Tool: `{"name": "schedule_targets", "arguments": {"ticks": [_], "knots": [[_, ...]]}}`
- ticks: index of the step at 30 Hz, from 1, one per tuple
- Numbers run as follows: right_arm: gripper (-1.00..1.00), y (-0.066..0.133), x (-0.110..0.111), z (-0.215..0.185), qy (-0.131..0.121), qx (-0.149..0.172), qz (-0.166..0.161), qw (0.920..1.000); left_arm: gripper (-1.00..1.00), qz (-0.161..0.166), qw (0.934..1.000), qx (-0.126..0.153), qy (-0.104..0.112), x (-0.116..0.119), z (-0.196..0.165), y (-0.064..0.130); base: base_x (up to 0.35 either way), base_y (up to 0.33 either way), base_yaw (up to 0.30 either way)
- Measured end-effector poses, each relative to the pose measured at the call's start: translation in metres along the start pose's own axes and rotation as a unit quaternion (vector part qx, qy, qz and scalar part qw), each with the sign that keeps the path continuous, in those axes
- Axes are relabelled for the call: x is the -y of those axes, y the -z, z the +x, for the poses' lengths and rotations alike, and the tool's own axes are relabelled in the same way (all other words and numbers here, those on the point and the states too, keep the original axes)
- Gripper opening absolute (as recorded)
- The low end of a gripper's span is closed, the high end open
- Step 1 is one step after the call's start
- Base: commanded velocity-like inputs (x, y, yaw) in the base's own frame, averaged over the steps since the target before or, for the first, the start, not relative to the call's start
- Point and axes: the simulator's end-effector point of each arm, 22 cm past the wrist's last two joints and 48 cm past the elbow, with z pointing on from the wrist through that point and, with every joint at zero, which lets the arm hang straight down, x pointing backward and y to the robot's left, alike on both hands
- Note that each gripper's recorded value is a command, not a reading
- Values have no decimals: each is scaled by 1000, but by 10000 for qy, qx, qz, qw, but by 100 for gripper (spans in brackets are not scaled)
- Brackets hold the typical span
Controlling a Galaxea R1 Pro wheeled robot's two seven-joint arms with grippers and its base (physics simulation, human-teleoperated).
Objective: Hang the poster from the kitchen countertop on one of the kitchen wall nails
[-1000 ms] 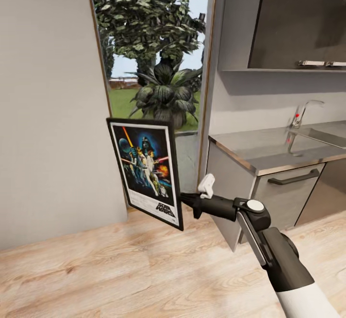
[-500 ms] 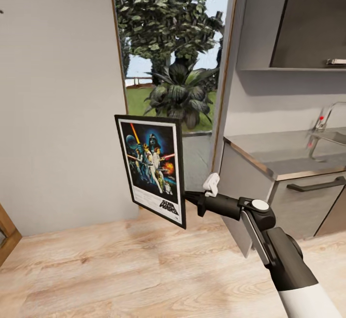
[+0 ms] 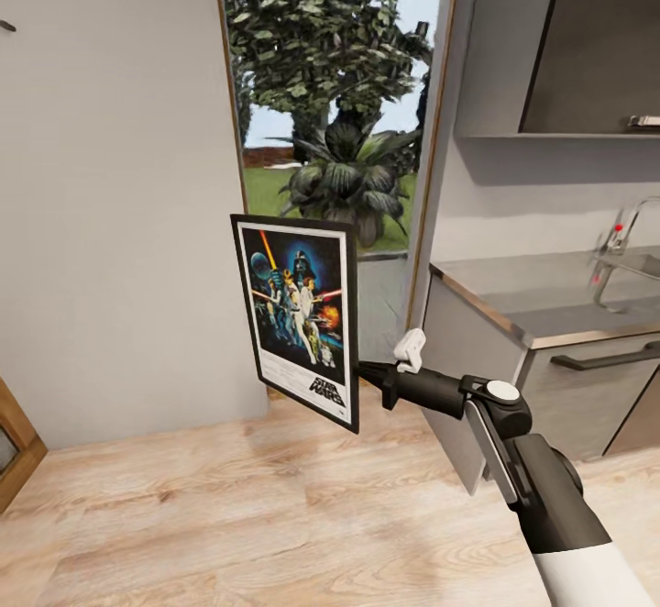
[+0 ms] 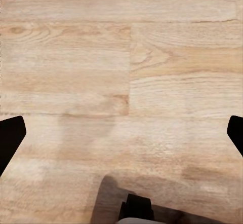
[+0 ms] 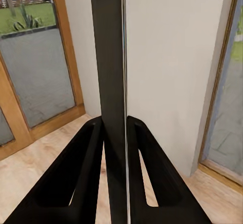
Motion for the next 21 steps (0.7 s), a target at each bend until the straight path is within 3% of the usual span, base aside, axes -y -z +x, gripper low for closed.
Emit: {"name": "schedule_targets", "arguments": {"ticks": [21], "knots": [[-100,4,0,-33,-14,0,14,10000,100,1,10000,-4,-2,-2,-18,28,0,0,0]]}}
